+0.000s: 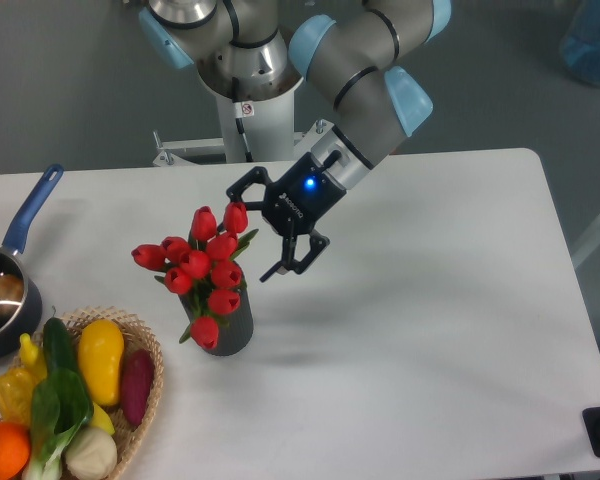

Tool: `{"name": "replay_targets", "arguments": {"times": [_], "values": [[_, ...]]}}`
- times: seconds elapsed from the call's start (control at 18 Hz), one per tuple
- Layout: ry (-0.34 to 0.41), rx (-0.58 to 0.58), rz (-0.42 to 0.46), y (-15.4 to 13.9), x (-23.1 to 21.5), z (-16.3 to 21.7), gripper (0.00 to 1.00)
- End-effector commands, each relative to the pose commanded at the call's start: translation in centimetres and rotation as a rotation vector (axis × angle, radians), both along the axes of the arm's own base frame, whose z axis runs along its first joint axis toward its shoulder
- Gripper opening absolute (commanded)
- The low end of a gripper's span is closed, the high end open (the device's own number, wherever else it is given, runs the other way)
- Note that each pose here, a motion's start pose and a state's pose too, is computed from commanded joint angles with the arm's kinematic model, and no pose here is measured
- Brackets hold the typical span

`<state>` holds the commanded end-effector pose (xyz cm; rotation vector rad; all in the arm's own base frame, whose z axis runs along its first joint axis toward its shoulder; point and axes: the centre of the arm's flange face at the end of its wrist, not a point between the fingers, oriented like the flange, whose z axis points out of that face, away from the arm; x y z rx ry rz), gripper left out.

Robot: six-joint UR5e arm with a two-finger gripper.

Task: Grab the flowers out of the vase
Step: 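Lower the gripper around the tulip stems above the vase rim, then close the gripper on the tulip stems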

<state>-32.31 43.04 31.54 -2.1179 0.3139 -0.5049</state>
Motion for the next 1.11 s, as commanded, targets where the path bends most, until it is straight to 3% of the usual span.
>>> {"name": "replay_targets", "arguments": {"times": [0.17, 0.33, 0.44, 0.61, 0.67, 1.11], "values": [[0.013, 0.017, -0.012, 0.8, 0.4, -0.2, 0.93], [0.013, 0.016, -0.025, 1.2, 0.8, -0.3, 0.75], [0.012, 0.015, -0.025, 1.3, 0.8, -0.3, 0.54], [0.029, 0.015, -0.024, 1.3, 0.4, 0.0, 0.14], [0.034, 0.010, -0.021, 1.2, 0.2, 0.1, 0.07], [0.022, -0.035, 0.032, 1.0, -0.1, 2.4, 0.01]]}}
